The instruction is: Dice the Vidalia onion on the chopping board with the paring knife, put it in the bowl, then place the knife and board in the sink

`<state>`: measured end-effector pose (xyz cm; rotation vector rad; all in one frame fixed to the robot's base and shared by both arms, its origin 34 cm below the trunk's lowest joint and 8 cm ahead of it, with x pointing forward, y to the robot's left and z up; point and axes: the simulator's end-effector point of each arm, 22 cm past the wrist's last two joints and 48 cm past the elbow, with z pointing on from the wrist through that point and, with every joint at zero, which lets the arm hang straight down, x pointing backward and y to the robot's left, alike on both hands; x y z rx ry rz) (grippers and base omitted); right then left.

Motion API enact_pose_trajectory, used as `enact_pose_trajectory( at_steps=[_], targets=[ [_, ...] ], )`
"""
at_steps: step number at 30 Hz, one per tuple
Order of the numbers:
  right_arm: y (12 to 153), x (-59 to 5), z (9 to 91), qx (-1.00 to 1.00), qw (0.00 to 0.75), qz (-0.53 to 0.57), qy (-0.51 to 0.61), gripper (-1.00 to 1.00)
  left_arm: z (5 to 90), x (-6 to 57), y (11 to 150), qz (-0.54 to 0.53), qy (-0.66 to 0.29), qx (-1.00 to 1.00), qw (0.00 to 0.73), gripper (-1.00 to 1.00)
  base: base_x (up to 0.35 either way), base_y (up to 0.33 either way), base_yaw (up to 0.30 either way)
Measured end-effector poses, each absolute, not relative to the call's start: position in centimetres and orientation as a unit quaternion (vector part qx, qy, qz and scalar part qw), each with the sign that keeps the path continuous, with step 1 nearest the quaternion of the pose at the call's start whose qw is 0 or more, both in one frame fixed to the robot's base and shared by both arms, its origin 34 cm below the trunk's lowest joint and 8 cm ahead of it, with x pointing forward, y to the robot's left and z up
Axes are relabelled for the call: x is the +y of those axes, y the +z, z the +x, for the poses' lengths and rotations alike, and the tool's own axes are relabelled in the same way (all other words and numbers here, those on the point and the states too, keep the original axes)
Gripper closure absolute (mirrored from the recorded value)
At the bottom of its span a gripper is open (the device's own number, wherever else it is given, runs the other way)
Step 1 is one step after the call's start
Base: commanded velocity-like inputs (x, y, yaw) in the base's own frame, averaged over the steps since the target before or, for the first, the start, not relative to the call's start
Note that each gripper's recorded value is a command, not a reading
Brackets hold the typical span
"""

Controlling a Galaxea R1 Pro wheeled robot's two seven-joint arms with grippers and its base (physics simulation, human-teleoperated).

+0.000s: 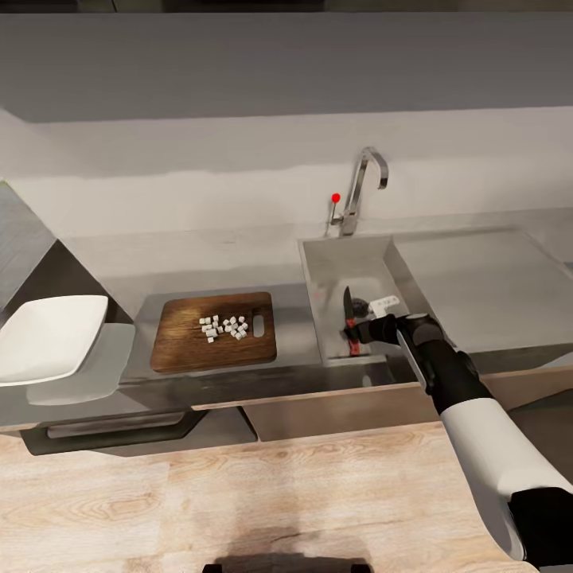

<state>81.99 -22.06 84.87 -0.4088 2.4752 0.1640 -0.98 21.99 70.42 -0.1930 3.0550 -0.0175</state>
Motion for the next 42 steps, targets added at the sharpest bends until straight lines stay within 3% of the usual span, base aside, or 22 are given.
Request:
enact_pose_trajectory(
  at_steps=[8, 12, 24, 30, 42],
  targets=[
    [92.2, -20.7, 84.6, 0.905, 0.387, -0.168, 0.06, -1.0, -1.0, 22.0, 70.4, -0.063, -0.006, 0.997, 0.041, -1.0, 0.0, 0.0, 0.0],
    [97.1, -19.2, 82.2, 0.889, 0.419, -0.173, 0.066, -1.0, -0.9, 22.0, 70.4, -0.063, -0.006, 0.997, 0.041, -1.0, 0.0, 0.0, 0.0],
    [97.9, -18.2, 78.8, 0.887, 0.421, -0.174, 0.077, -1.0, -1.0, 22.0, 70.4, -0.063, -0.005, 0.997, 0.04, -1.0, 0.0, 0.0, 0.0],
    [99.1, -14.9, 78.9, 0.852, 0.48, -0.181, 0.107, -1.0, -1.0, 22.0, 70.4, -0.063, -0.005, 0.997, 0.04, -1.0, 0.0, 0.0, 0.0],
    [100.0, -14.9, 79.1, 0.845, 0.495, -0.17, 0.111, -1.0, -0.6, 22.1, 70.3, -0.063, -0.006, 0.997, 0.046, -1.0, 0.0, 0.0, 0.0]
  ],
)
